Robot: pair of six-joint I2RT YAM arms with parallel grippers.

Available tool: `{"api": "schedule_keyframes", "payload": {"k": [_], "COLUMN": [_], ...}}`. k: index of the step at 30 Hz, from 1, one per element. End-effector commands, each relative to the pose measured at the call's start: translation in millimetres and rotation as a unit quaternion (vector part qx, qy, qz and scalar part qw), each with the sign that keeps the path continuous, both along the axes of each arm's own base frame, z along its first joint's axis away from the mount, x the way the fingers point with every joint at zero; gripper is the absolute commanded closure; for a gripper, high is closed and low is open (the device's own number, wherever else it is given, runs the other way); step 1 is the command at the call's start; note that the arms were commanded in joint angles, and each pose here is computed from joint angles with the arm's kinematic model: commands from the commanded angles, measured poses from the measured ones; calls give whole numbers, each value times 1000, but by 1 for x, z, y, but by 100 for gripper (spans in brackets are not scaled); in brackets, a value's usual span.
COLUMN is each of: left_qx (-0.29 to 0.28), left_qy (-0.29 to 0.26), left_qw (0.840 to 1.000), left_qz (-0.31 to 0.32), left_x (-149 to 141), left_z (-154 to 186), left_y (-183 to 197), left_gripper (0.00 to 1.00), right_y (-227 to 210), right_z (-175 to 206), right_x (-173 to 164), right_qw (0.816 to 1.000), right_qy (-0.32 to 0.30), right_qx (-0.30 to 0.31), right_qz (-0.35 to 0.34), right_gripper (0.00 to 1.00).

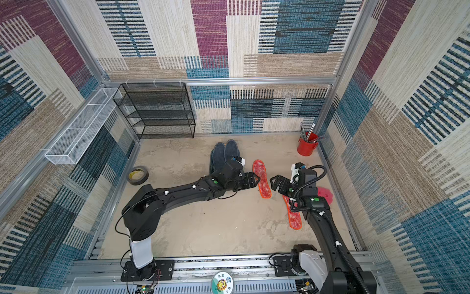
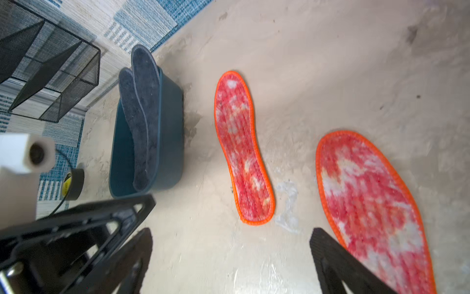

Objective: Put the insoles into the storage box
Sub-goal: Place the insole in the storage box, then pick up the insole from the center of the board.

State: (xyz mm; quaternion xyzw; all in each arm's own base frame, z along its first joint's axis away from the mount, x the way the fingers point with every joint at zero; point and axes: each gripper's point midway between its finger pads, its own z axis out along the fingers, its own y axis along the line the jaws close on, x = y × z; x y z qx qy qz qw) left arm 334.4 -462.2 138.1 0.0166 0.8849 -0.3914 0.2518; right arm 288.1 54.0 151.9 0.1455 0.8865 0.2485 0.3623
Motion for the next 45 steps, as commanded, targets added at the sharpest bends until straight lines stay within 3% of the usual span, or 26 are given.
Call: {"api": "schedule_keyframes", "payload": {"k": [1, 8, 20, 22, 24, 27, 28, 32, 45], "left_qx": [47, 121, 151, 151, 154, 158, 155, 137, 58], "left_qy": [26, 24, 47, 53, 60, 73, 77, 78, 3], "left_qw": [999, 992, 987, 987, 986, 985, 985, 987, 998], "left_qz": [12, 21, 17, 15, 14, 7, 4, 2, -25], "left_x": [7, 27, 45, 48, 51, 52, 52, 53, 40], "left_z": [-32, -66, -108, -114, -119, -127, -129, -122, -38], "left_y": [-5, -14, -30, -31, -31, -31, -32, -30, -17], "left_gripper": [26, 27, 30, 38, 54, 94, 100, 100, 100], "right_y": [5, 12, 15, 16, 16, 16, 16, 14, 21], "right_z": [-5, -1, -3, -4, -3, -1, 0, 3, 2], "right_x": [-15, -23, -25, -25, -24, -23, -23, -20, 19], "right_qw": [1000, 999, 998, 998, 997, 997, 998, 998, 995], "right_qy": [7, 1, 1, 1, 1, -2, -3, -7, -18], "right_qx": [27, 54, 67, 69, 71, 71, 70, 66, 92], "right_qz": [-2, 4, 7, 6, 8, 8, 7, 3, 26], "right_gripper": [2, 2, 2, 2, 2, 2, 2, 2, 2]}}
